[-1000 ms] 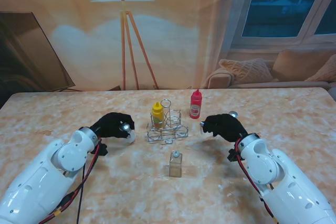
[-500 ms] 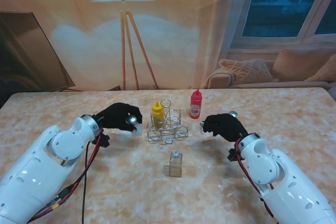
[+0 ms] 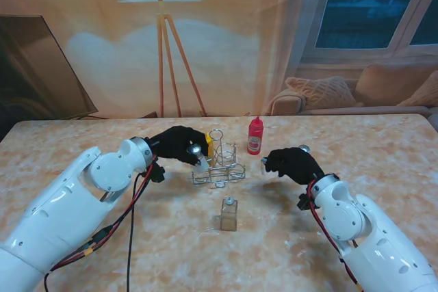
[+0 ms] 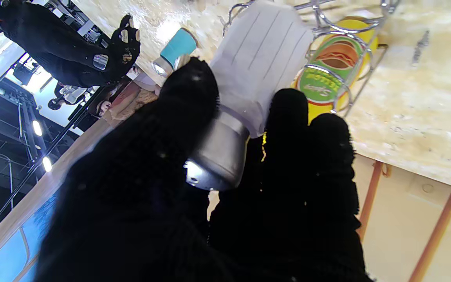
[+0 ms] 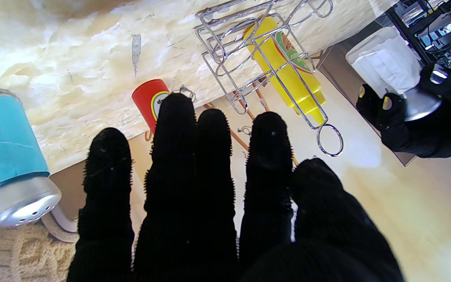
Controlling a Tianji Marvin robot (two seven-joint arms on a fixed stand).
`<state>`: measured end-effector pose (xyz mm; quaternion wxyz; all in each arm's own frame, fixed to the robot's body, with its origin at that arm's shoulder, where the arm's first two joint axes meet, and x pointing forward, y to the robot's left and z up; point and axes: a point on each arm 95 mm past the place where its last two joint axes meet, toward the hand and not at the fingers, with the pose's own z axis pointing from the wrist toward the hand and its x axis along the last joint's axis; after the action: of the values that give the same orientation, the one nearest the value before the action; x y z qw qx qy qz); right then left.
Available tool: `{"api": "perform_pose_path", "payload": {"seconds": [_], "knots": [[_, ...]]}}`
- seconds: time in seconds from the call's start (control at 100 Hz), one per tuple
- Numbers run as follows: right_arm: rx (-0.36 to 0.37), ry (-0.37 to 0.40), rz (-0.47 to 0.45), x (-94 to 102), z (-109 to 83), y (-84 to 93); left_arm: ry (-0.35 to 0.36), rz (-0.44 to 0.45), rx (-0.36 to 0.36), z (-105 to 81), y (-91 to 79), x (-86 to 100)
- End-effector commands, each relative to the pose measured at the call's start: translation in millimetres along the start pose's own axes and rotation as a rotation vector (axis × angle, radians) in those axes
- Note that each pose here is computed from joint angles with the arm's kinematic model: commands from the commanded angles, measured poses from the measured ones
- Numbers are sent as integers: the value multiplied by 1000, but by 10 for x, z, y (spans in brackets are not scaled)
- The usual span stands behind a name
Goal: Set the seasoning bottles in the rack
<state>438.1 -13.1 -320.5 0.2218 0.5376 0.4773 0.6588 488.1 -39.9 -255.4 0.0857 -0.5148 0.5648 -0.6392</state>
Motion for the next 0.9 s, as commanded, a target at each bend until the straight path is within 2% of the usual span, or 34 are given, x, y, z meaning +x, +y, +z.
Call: {"api": "perform_pose_path", "payload": {"seconds": [0.0, 0.17, 0.48, 0.89], "knots": [[17, 6, 6, 26, -18, -55, 18, -3, -6, 107, -9, 98], [14, 6, 7, 27, -25, -50, 3, 11, -26, 226, 32, 116], [15, 7, 7, 29, -24, -47, -22, 56, -48, 335, 144, 116], [13, 6, 7, 30, -28, -44, -56, 89, -60, 430, 255, 8]]}}
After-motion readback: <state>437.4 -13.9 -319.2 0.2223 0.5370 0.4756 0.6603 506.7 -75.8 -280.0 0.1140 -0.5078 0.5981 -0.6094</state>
